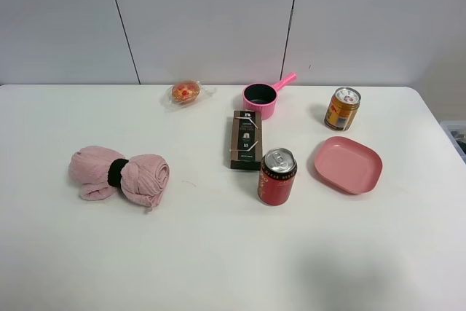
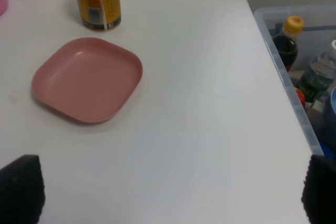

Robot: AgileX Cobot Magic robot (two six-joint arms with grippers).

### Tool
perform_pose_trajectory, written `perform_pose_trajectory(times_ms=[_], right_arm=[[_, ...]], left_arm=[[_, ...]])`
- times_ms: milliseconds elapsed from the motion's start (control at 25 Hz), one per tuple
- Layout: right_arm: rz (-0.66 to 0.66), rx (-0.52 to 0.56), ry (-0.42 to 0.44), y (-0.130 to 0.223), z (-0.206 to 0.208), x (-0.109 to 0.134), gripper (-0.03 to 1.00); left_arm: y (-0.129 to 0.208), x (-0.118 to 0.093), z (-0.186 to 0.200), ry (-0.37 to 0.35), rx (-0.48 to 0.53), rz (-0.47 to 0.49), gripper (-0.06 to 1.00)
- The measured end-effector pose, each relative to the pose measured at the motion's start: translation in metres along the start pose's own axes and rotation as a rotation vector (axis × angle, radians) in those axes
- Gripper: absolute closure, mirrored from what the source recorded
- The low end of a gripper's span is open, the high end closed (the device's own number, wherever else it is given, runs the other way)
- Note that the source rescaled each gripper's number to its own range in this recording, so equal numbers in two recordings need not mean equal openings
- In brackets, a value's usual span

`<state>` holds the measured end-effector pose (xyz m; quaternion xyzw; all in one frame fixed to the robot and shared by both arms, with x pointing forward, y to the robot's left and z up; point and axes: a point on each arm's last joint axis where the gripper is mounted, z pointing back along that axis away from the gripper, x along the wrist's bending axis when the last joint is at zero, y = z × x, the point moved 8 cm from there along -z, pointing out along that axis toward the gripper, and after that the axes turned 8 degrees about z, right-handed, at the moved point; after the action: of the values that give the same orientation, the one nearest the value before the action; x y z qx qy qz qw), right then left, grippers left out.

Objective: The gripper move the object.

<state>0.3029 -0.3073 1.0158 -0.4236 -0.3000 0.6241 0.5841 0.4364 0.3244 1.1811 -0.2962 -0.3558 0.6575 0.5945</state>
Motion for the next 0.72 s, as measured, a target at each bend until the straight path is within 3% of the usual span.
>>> perform_pose_trajectory(times_ms=[480,720], right_arm=[[0.000,0.000,0.000,0.000,0.000,0.000,-0.03],[0.000,0.000,0.000,0.000,0.000,0.000,-0.03]], left_arm=[[0.136,-0.010,0.020,0.073,-0.077,0.044,0.27],[0.172,-0.010,0.014,0.075,-0.142,0.047,0.27]])
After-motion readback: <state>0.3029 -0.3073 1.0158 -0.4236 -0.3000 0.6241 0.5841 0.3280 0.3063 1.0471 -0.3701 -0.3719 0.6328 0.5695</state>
